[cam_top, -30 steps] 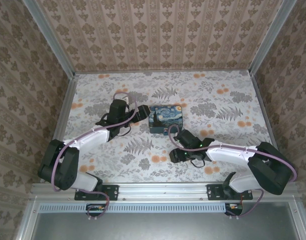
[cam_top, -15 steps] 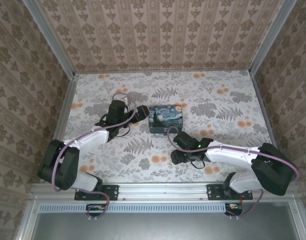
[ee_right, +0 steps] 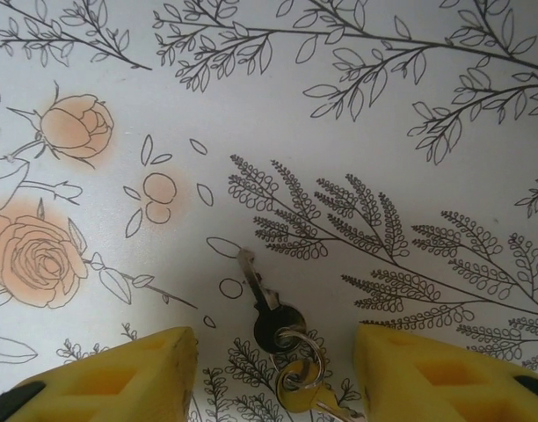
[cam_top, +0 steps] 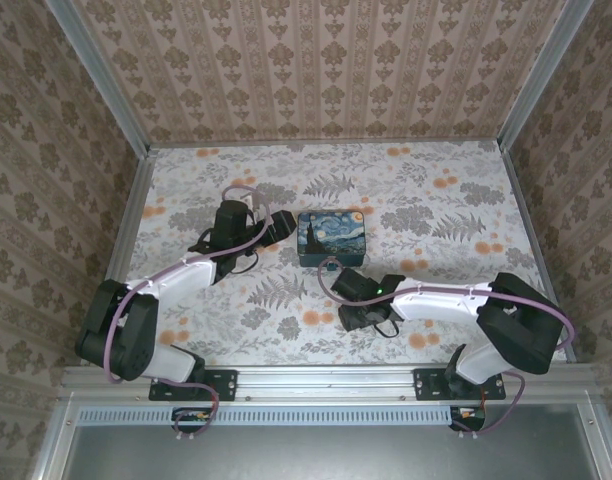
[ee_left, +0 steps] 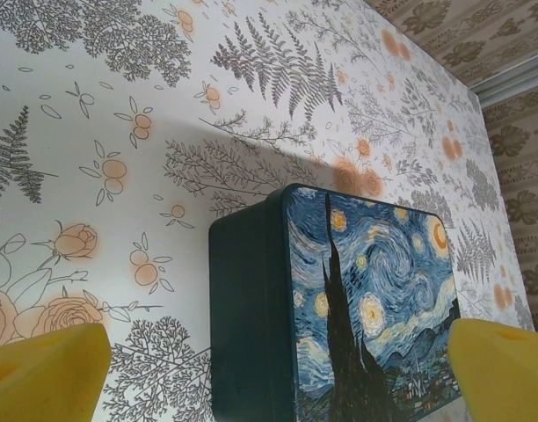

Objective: Unlock a padlock with a key

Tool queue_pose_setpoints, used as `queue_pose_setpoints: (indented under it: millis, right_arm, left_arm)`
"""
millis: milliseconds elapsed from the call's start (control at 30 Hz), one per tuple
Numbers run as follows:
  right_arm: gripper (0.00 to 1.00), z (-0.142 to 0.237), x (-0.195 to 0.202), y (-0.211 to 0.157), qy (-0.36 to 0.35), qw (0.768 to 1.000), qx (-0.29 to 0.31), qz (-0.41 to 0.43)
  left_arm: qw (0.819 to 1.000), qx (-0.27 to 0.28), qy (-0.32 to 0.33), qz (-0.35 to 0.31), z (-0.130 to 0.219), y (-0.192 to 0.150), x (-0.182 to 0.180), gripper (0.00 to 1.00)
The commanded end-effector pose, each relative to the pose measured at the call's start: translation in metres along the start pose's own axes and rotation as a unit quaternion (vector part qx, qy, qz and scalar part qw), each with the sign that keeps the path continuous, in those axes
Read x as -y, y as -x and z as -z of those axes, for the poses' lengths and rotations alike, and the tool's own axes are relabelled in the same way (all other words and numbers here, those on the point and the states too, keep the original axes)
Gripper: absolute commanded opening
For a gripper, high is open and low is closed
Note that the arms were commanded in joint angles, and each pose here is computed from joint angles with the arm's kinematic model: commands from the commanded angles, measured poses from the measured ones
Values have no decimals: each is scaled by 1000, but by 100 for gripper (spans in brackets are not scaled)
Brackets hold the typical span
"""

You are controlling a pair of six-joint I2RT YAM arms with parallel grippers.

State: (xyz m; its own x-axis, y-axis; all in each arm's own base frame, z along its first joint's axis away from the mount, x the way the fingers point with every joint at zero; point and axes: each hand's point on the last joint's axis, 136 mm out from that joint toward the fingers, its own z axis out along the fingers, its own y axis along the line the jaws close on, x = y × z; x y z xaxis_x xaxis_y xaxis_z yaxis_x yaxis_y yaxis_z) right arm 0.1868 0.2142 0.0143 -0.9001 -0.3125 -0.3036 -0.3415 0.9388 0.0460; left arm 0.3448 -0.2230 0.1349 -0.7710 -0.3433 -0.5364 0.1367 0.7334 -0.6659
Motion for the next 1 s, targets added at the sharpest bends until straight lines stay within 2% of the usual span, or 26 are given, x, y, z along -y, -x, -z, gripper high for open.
queue_pose_setpoints:
  millis: [0, 233, 367, 633, 767, 967]
  right_arm:
    - [50, -5, 6, -7, -24, 999, -16, 14]
    - [43, -13, 4, -9, -28, 999, -21, 20]
    - [34, -19, 3, -9, -29, 999, -23, 20]
    - [8, -21, -1, -7, -16, 1000, -14, 16]
    - [0, -13, -4, 2, 5, 1000, 1, 9]
    - [0, 7, -7, 24, 51, 998, 35, -22]
  left_arm:
    - [1000, 8, -14, -11, 7, 7, 9, 100]
    - [1000, 5, -12, -18, 9, 7, 10, 100]
    - [1000, -2, 6, -25, 10, 7, 6, 100]
    - [998, 2, 45, -34, 19, 8, -4, 100]
    - [997, 16, 62, -38, 25, 11, -10, 100]
    - [997, 19, 68, -38, 31, 16, -7, 100]
